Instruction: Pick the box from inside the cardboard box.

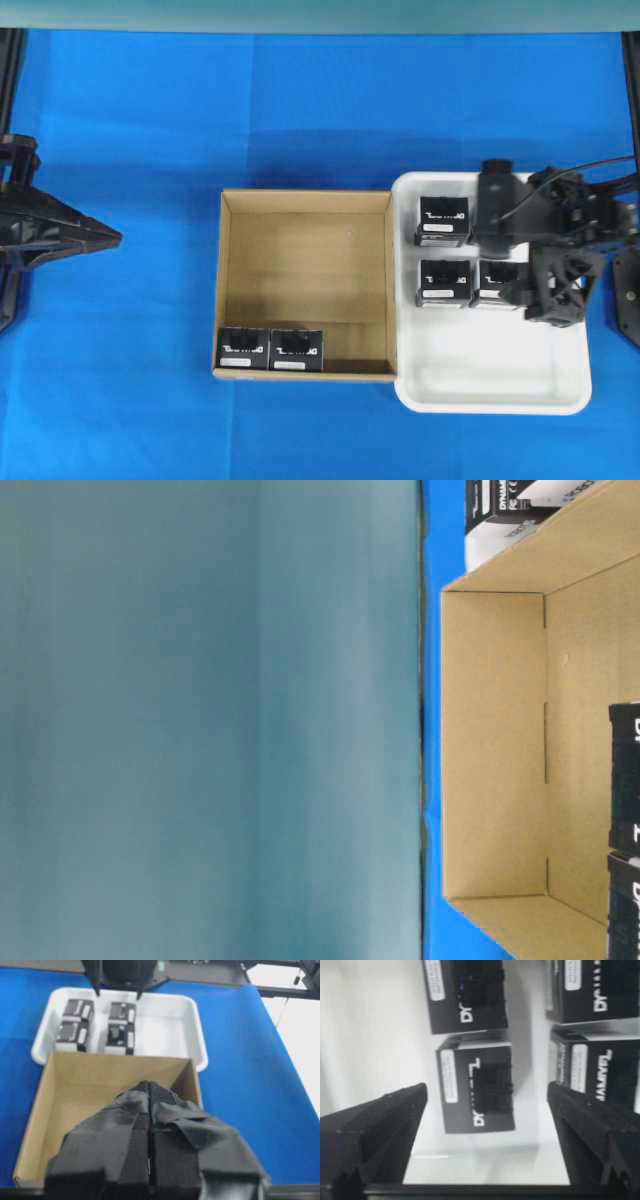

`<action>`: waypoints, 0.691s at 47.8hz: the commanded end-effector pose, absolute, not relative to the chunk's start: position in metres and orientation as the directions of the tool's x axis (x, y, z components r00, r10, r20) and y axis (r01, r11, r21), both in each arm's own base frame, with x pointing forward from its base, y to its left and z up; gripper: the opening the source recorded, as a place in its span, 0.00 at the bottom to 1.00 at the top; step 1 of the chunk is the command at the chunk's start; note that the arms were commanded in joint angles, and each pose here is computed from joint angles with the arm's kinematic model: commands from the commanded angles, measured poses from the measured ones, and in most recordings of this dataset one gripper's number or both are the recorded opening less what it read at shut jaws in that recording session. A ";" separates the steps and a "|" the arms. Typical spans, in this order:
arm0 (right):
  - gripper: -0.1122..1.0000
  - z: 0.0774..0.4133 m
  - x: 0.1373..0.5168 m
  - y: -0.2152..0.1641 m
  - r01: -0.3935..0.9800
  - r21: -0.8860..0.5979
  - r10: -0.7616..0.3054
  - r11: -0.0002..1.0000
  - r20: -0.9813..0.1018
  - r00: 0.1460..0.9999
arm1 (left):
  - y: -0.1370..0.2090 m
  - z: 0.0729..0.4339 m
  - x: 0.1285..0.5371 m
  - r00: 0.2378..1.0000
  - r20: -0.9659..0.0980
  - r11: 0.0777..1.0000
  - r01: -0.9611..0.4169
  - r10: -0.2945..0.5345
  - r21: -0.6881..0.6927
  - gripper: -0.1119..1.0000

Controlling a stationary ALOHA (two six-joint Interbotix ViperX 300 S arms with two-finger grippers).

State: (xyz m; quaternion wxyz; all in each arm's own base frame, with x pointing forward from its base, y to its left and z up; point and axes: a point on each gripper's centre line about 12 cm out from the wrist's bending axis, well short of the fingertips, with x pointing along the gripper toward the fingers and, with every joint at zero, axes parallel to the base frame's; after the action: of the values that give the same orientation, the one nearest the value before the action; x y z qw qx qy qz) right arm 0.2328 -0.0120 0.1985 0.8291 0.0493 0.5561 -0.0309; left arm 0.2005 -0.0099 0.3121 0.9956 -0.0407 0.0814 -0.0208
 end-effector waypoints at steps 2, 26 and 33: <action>0.95 0.219 0.230 -0.015 0.128 0.058 -0.008 0.990 -0.886 0.463 | -0.010 0.324 0.203 0.990 -0.133 0.996 0.039 -0.050 -0.085 0.04; 0.95 0.248 0.200 -0.015 0.172 0.102 -0.032 0.980 -0.770 0.638 | -0.010 0.323 0.203 0.990 -0.135 0.996 0.039 -0.050 -0.083 0.04; 0.95 0.246 0.199 -0.015 0.173 0.102 -0.032 0.980 -0.771 0.635 | -0.010 0.323 0.203 0.989 -0.136 0.996 0.039 -0.050 -0.083 0.04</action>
State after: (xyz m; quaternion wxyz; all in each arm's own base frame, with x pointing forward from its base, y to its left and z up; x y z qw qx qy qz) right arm 0.1978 -0.0149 0.2443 0.8982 0.0824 0.4281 -0.0557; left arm 0.2008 -0.0100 0.3117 0.9955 -0.0415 0.0822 -0.0208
